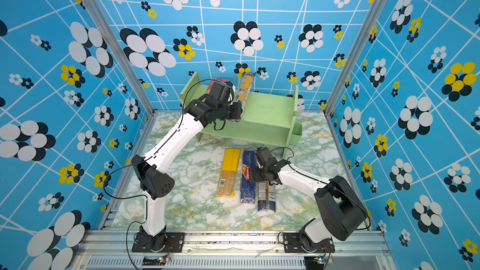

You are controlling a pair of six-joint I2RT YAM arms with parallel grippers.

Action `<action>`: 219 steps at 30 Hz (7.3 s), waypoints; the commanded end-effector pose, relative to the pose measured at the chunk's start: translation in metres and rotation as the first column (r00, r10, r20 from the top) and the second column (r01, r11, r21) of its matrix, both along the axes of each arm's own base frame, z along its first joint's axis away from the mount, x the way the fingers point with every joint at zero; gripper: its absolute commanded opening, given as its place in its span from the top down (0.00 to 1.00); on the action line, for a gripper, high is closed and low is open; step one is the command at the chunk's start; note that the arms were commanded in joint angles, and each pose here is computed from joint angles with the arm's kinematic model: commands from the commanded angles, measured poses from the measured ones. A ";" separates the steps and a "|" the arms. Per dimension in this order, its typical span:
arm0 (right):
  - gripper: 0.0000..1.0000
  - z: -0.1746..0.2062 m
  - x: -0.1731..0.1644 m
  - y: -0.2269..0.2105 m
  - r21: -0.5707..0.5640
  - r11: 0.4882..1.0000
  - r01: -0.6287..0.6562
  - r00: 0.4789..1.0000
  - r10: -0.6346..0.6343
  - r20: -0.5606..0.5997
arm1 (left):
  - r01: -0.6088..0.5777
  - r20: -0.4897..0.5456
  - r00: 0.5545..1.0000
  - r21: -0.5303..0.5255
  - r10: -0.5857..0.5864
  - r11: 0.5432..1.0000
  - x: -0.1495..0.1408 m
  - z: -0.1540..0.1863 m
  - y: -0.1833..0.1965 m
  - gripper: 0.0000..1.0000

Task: Arrange pasta packages on shelves
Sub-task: Place the pasta bag on the shelf, then pick up the pasta bag from the center of the table.

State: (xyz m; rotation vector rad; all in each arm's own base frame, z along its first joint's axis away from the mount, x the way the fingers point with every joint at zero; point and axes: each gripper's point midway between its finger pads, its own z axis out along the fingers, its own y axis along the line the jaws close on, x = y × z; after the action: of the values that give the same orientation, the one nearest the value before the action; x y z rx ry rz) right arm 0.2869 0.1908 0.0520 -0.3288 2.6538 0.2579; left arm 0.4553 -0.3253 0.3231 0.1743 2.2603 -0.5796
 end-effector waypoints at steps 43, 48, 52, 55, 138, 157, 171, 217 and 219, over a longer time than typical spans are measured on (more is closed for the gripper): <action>0.04 -0.022 -0.010 -0.002 -0.039 0.999 -0.020 0.998 0.018 -0.061 | 0.013 0.059 0.998 -0.099 -0.007 0.995 0.011 0.010 -0.019 0.53; 0.04 -0.023 -0.010 -0.001 -0.037 0.999 -0.021 0.998 0.018 -0.065 | 0.005 0.052 0.999 -0.092 0.000 0.996 0.010 0.005 -0.016 0.52; 0.04 -0.024 -0.010 -0.001 -0.038 0.999 -0.021 0.998 0.018 -0.066 | -0.002 0.048 0.999 -0.089 0.006 0.996 0.009 0.002 -0.014 0.52; 0.04 -0.024 -0.011 -0.001 -0.038 0.999 -0.020 0.998 0.018 -0.065 | -0.010 0.044 0.999 -0.084 0.014 0.996 0.008 -0.002 -0.013 0.53; 0.01 0.039 0.004 -0.005 -0.027 0.999 0.030 0.999 -0.029 0.035 | 0.019 -0.339 0.939 0.242 0.066 0.970 -0.206 -0.232 0.084 0.01; 0.01 0.039 0.004 -0.009 -0.046 0.999 0.030 0.998 -0.027 0.050 | 0.002 -0.390 0.913 0.304 0.123 0.953 -0.212 -0.279 0.062 0.01; 0.01 0.043 0.002 -0.013 -0.050 0.998 0.033 0.997 -0.029 0.065 | -0.013 -0.394 0.905 0.354 0.162 0.935 -0.210 -0.296 0.066 0.01; 0.01 0.040 0.000 -0.015 -0.050 0.998 0.035 0.997 -0.032 0.063 | -0.044 -0.336 0.929 0.325 0.158 0.945 -0.214 -0.312 0.074 0.11; 0.01 0.041 0.001 -0.014 -0.048 0.998 0.035 0.997 -0.032 0.065 | -0.049 -0.332 0.928 0.335 0.167 0.941 -0.214 -0.315 0.074 0.09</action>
State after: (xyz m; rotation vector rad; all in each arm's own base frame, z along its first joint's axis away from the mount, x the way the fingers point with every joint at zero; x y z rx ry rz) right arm 0.2925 0.1802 0.0975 -0.2957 2.5870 0.1918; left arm 0.2469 -0.2607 0.0233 0.1267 2.6715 -0.2301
